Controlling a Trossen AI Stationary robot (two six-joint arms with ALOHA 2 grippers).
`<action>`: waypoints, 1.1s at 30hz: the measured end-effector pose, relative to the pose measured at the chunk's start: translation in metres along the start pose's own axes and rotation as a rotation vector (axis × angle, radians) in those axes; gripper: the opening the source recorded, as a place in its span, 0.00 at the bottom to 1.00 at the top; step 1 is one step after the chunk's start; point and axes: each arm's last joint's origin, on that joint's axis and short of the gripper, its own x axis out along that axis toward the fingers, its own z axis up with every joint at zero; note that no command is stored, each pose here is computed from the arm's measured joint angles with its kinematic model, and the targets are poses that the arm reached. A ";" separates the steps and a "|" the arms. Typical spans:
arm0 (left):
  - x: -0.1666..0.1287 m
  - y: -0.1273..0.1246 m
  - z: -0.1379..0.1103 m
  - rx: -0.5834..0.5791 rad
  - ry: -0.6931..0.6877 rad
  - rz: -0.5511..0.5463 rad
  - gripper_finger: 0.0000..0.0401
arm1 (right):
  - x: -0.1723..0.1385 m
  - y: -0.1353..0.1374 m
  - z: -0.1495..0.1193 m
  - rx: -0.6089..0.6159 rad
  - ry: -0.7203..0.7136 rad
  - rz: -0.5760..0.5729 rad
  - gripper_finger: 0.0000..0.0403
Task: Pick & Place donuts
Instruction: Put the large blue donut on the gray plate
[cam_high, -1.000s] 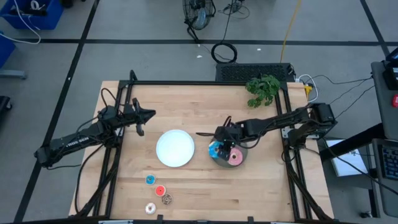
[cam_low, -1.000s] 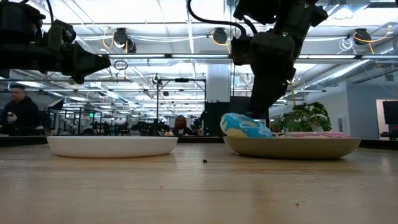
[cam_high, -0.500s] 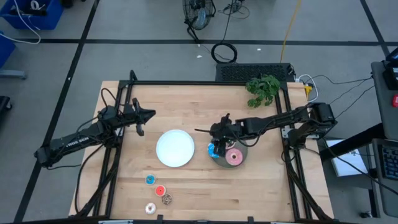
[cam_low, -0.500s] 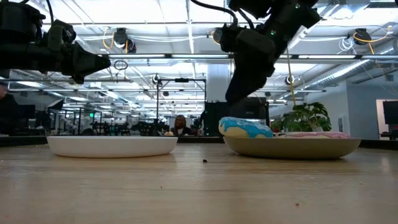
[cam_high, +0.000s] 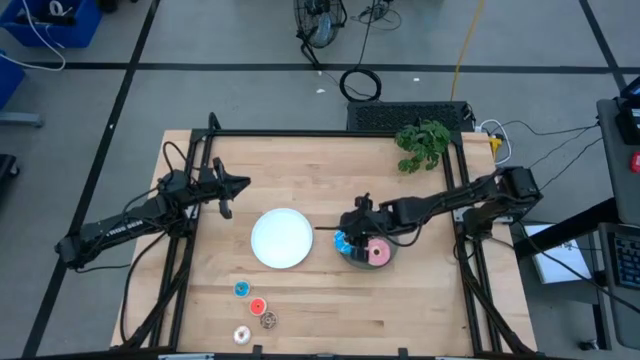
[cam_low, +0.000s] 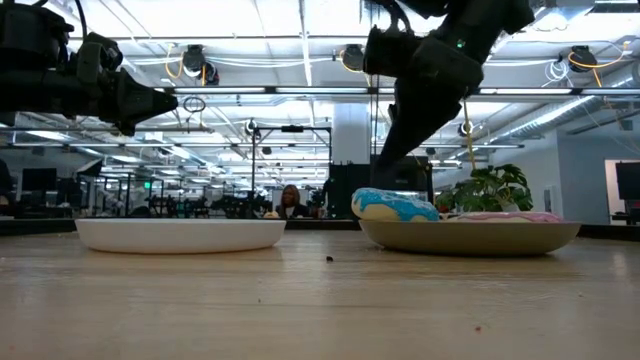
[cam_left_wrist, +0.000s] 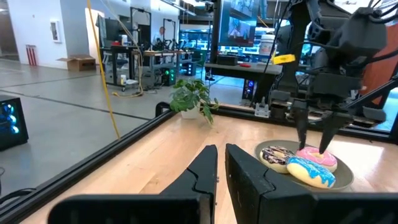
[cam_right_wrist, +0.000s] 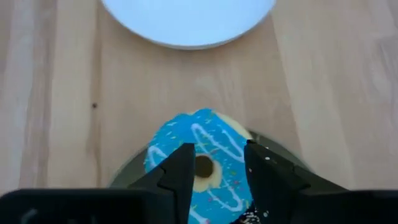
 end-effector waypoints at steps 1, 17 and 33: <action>0.000 0.000 0.000 0.000 0.000 -0.001 0.09 | -0.004 0.002 0.000 -0.021 -0.009 0.005 0.29; 0.000 0.000 0.000 -0.011 0.001 0.000 0.09 | -0.018 0.017 0.002 -0.085 -0.049 0.086 0.09; 0.000 0.000 0.000 -0.014 0.001 0.000 0.09 | 0.014 0.042 -0.019 -0.257 0.049 -0.012 0.46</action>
